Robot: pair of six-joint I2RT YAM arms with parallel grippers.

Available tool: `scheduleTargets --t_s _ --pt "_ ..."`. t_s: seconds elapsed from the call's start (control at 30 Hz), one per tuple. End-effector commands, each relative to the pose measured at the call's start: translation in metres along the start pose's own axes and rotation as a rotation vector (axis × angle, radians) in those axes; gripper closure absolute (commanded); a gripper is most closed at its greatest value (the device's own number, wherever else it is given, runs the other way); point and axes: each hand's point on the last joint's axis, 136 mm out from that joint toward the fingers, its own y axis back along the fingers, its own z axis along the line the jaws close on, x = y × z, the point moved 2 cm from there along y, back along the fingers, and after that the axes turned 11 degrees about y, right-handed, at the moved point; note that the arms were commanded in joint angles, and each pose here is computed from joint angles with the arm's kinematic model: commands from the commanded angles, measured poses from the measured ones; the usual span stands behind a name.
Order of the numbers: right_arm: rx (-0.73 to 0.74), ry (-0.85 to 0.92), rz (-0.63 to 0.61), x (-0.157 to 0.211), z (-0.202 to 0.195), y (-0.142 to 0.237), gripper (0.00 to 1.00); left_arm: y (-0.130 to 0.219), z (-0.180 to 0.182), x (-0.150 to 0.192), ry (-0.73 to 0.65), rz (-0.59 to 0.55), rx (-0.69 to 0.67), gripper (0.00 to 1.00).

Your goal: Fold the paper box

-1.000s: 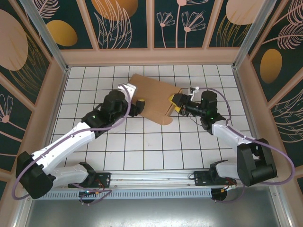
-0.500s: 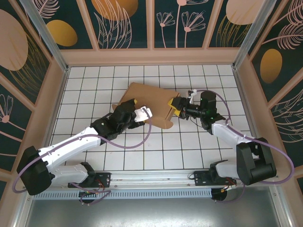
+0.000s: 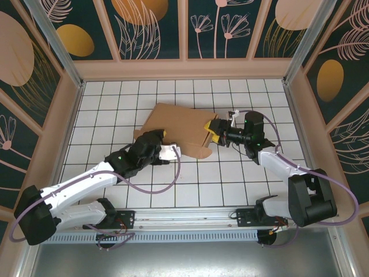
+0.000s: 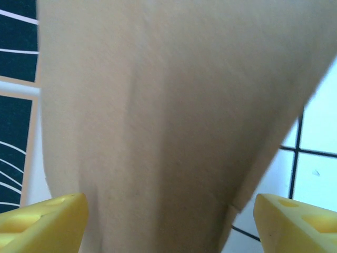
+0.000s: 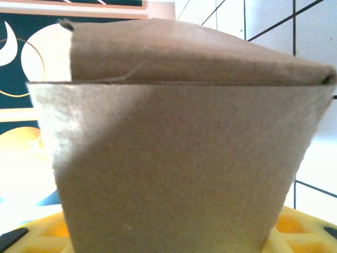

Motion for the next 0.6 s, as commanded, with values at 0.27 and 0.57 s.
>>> scheduleTargets --t_s 0.27,0.57 --pt "-0.138 0.05 0.001 0.001 0.043 0.01 0.47 0.007 0.044 -0.004 -0.093 -0.062 -0.394 0.24" --pt "-0.222 -0.004 0.022 0.011 0.048 0.011 0.47 -0.001 0.037 -0.017 -0.312 -0.093 -0.525 0.31"
